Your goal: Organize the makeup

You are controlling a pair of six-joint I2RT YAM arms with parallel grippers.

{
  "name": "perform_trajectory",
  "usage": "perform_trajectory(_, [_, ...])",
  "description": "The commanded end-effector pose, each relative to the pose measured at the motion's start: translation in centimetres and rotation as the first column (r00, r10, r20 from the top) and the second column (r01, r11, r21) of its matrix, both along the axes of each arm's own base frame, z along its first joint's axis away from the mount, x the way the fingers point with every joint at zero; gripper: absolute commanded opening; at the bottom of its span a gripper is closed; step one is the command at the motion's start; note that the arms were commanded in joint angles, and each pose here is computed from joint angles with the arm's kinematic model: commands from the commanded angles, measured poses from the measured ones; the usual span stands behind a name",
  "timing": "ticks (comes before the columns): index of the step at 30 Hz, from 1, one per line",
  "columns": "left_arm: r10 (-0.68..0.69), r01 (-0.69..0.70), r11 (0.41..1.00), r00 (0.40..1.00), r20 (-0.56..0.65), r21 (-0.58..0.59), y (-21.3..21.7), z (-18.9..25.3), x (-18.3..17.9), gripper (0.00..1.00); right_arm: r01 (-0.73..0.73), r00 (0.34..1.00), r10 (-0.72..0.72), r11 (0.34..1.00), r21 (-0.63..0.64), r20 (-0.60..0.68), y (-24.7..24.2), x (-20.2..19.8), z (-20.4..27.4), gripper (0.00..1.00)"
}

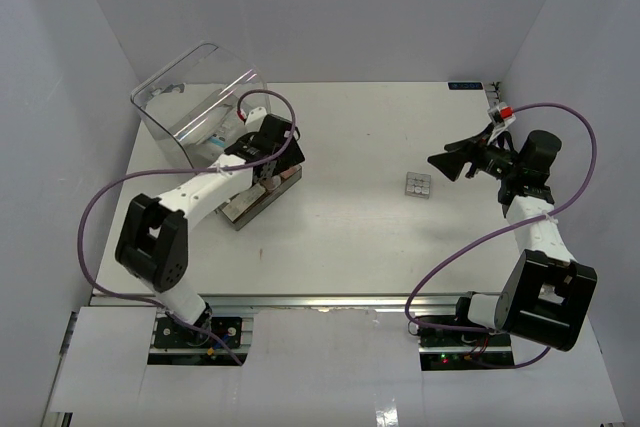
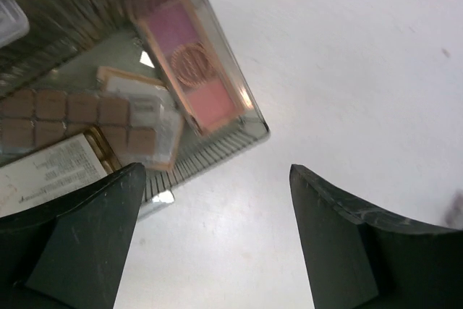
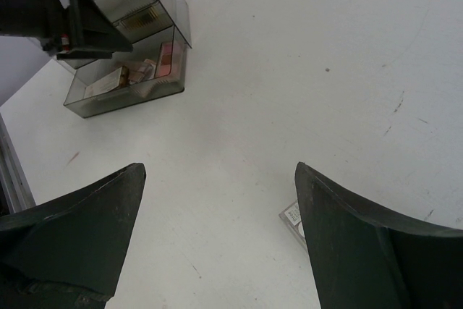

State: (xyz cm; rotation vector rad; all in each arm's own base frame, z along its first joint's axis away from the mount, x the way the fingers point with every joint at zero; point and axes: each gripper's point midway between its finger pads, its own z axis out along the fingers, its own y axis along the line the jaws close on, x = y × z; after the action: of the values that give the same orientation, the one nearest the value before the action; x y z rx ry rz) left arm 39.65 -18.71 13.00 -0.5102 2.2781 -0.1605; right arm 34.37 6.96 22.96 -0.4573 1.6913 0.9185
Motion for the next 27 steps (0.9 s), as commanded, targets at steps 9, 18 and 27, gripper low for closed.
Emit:
perform_trajectory(9, [-0.681,0.713,0.696,0.616,0.395,0.088,-2.7,12.0,-11.2,0.98,0.073,0.968,-0.159,0.918,-0.390,-0.193,0.4,3.0,-7.0,0.90])
perform_trajectory(18, [-0.636,0.604,0.763,0.638,0.434,0.230,2.7,10.3,-14.4,0.98,0.307,0.725,-0.623,0.675,-0.671,-0.295,-0.4,3.6,-14.7,0.90])
perform_trajectory(27, [-0.537,0.485,0.836,0.626,0.566,0.256,5.3,12.3,-15.3,0.98,0.329,0.658,-0.693,0.615,-0.716,-0.293,0.0,3.9,-17.4,0.90])
